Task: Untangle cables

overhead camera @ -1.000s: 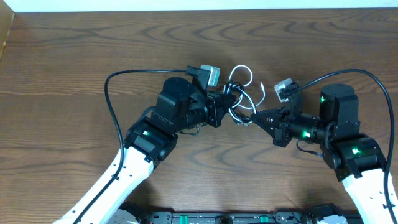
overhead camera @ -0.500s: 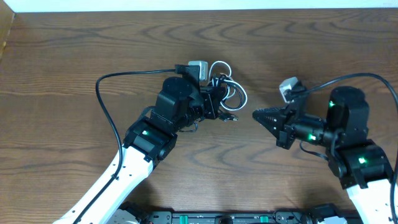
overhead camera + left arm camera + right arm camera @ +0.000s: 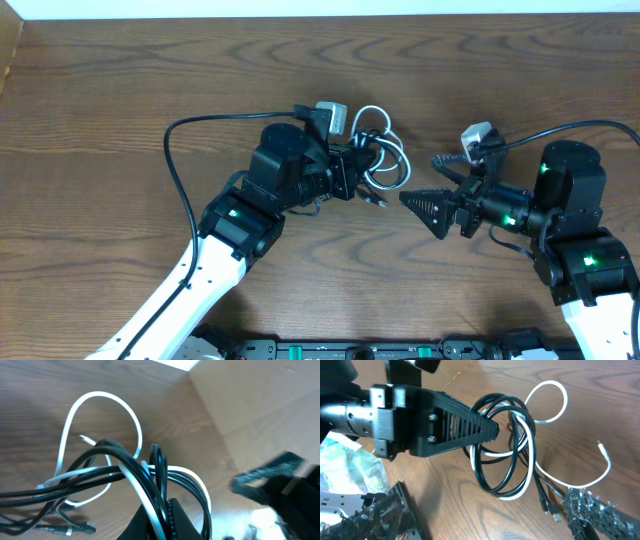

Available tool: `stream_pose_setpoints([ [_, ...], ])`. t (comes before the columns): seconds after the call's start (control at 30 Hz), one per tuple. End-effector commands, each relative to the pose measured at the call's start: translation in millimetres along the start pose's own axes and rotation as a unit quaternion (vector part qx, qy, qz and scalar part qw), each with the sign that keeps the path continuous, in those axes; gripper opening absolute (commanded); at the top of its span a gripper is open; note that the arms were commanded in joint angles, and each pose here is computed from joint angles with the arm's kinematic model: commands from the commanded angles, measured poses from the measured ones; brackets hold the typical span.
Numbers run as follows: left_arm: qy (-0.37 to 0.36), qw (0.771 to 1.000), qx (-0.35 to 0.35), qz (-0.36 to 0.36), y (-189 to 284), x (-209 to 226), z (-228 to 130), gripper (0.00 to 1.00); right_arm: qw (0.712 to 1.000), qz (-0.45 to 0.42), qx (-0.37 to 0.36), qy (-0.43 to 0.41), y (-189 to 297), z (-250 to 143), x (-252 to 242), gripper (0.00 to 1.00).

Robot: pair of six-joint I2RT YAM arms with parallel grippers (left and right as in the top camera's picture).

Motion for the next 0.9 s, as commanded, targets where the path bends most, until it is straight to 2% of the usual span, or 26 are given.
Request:
stream_pose_setpoints([
  [0.0, -0.049, 0.995, 0.007, -0.084, 8.2, -30.5, 4.3, 0.07, 1.0, -0.007, -0.002, 0.001, 2.8, 1.8, -0.4, 1.0],
  [0.43, -0.06, 0.993, 0.011, -0.1, 9.1, -35.5, 3.5, 0.07, 1.0, -0.008, 0.012, -0.014, 2.9, -5.0, -1.2, 0.99],
  [0.87, -0.031, 0.995, 0.026, -0.091, 7.8, -31.1, -2.1, 0.07, 1.0, -0.009, 0.016, -0.019, 3.0, -7.2, -1.3, 0.99],
])
Point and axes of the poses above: each gripper's point midway between its finger pads, its own y axis back along the fingers, its own x axis along the line the jaws close on, z = x × y, the point moved 3 cm from there along y, back along the fingers, and after that the axes turned 2 degrees about -y, right-handed, at the moved point
